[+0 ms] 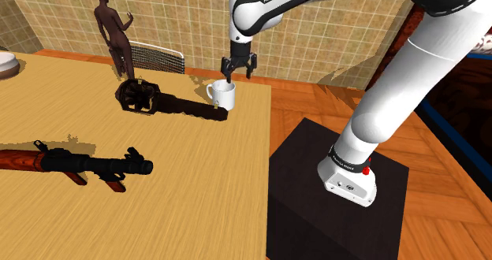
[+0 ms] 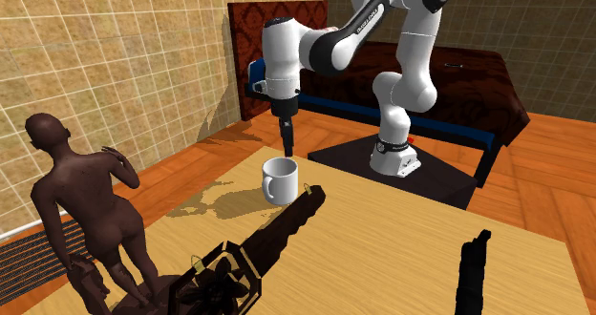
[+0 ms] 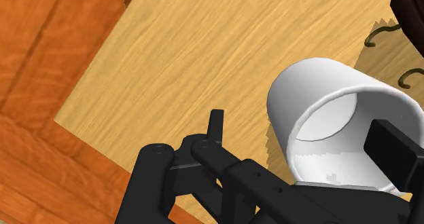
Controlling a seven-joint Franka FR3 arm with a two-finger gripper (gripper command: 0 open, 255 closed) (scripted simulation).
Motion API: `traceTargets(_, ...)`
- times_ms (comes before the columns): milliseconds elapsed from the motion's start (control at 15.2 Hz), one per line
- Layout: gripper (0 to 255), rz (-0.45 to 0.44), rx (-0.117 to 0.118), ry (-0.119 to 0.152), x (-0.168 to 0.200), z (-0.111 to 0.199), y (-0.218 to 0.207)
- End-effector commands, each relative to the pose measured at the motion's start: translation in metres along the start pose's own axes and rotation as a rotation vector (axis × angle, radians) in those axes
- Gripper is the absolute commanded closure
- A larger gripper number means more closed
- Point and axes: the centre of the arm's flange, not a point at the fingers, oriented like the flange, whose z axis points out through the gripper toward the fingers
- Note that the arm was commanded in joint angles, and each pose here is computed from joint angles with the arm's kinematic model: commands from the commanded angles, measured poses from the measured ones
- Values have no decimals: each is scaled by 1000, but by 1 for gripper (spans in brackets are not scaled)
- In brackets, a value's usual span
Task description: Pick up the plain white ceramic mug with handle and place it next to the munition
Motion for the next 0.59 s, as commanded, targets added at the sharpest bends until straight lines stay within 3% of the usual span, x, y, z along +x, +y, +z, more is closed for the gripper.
traceTargets(0,0,18,-4,4,20,18,-8)
traceTargets(528,0,21,-5,5,24,61,-10)
